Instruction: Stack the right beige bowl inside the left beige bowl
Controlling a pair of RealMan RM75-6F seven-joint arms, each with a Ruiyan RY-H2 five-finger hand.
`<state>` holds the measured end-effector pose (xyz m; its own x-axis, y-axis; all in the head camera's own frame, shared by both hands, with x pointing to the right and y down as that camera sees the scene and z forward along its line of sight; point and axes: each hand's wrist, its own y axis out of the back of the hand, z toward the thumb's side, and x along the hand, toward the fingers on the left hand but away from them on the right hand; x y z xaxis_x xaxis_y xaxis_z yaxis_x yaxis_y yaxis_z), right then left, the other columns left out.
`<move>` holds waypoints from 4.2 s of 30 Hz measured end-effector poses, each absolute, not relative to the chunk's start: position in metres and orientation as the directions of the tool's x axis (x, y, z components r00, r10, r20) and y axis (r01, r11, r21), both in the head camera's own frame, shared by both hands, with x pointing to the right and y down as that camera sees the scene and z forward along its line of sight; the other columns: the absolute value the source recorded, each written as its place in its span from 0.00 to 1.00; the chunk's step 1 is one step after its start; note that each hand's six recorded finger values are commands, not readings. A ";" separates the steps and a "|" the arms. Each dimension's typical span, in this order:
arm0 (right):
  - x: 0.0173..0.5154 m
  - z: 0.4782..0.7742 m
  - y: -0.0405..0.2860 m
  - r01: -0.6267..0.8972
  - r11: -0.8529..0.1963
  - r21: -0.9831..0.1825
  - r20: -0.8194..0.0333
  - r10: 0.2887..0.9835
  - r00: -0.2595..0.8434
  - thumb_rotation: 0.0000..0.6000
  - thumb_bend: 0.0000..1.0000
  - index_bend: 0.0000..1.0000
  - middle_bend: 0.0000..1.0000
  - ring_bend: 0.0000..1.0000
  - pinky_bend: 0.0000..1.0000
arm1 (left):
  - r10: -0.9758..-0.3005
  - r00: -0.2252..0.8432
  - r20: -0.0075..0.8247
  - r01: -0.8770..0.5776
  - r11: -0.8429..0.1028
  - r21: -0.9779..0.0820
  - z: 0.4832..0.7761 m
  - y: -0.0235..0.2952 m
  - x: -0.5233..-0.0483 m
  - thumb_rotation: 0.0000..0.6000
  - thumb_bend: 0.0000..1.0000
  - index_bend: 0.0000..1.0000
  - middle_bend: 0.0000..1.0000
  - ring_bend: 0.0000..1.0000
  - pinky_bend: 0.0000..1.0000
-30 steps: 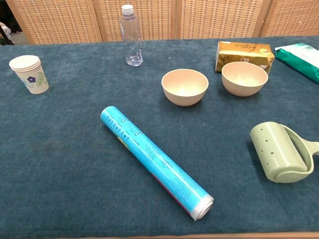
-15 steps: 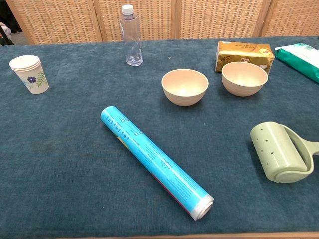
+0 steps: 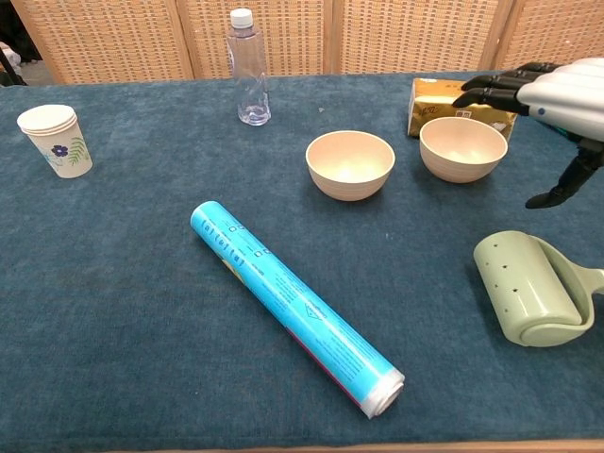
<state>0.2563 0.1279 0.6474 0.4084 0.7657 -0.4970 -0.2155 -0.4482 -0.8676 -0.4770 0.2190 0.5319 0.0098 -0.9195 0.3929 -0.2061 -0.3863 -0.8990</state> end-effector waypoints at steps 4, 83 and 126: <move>0.250 0.670 0.118 -0.230 -0.474 -0.850 -0.527 0.757 0.386 1.00 0.00 0.00 0.00 0.00 0.00 | -0.918 0.009 0.396 -0.208 -0.389 -0.898 0.533 0.217 -0.477 1.00 0.00 0.00 0.00 0.00 0.06; 0.121 0.659 0.096 -0.213 -0.290 -0.933 -0.360 0.746 0.561 1.00 0.49 0.66 0.54 0.24 0.00 | -0.914 0.023 0.406 -0.266 -0.397 -0.879 0.527 0.215 -0.482 1.00 0.00 0.00 0.00 0.00 0.06; 0.132 0.672 0.102 -0.267 -0.299 -0.916 -0.398 0.759 0.516 1.00 0.49 0.37 0.24 0.17 0.00 | -0.907 0.033 0.420 -0.271 -0.413 -0.869 0.529 0.215 -0.481 1.00 0.00 0.00 0.00 0.00 0.06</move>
<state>0.1321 0.1021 0.6723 0.5162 0.7586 -0.3976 -0.2666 -0.2988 -0.9163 -0.4810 0.2147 0.5290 0.0331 -0.9067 0.4205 -0.2708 -0.4131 -0.8695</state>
